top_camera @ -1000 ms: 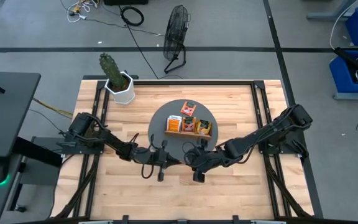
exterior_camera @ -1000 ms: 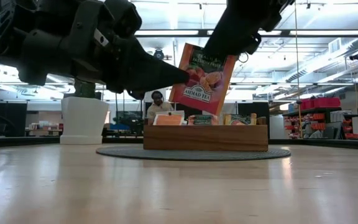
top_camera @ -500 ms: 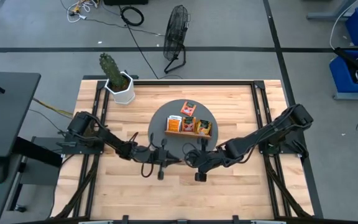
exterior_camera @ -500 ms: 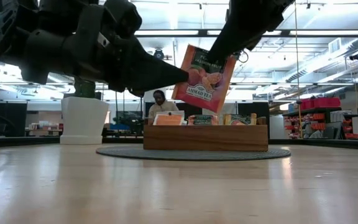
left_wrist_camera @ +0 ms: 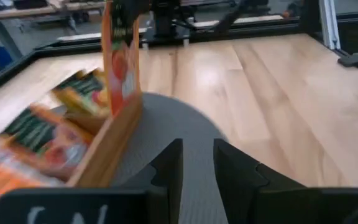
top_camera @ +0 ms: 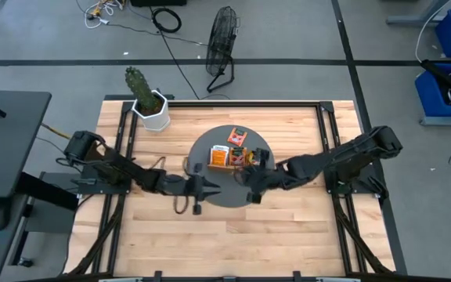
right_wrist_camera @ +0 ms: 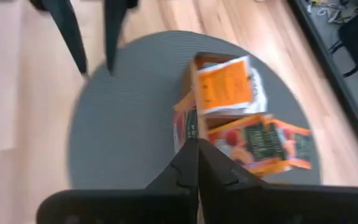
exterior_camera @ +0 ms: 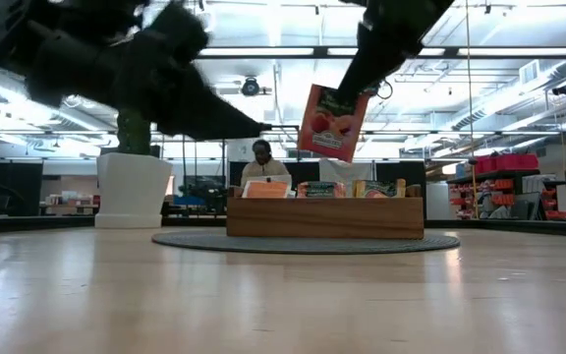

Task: Pick & Place Tea
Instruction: Put the orange tea bag into the middle section of the wooden organizer

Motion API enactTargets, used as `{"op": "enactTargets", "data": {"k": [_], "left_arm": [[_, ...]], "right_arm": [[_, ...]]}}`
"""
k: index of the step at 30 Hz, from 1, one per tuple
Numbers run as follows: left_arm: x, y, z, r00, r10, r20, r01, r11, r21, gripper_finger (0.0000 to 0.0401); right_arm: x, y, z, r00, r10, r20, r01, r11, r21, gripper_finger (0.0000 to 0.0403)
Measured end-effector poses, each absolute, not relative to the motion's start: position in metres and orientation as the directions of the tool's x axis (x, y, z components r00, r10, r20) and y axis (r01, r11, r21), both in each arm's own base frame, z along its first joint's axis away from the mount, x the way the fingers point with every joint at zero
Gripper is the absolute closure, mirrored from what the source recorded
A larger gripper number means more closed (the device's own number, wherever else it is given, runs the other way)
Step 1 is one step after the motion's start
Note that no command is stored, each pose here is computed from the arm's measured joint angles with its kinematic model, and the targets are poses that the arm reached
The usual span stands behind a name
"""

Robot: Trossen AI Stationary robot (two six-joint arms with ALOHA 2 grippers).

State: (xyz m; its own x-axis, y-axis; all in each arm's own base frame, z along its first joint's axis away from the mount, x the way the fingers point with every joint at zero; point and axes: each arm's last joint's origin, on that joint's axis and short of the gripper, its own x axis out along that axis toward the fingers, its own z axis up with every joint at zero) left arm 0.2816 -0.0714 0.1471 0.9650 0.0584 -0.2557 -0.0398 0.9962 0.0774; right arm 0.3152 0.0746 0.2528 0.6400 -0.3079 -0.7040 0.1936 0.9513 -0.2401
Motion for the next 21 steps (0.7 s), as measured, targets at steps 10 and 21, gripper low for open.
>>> {"op": "enactTargets", "data": {"k": [10,21], "left_arm": [[0.219,-0.042,0.14,0.989,0.109,-0.1,-0.108,0.994,0.017,0.0316],[0.184,-0.03,0.146,0.989,0.144,-0.032,-0.145,0.989,-0.019,0.0316]], "right_arm": [[0.322,0.024,0.251,0.584,-0.327,-0.743,0.158,0.944,-0.291,0.0403],[0.326,-0.03,0.25,0.583,-0.226,-0.78,0.124,0.974,-0.189,0.0403]]}}
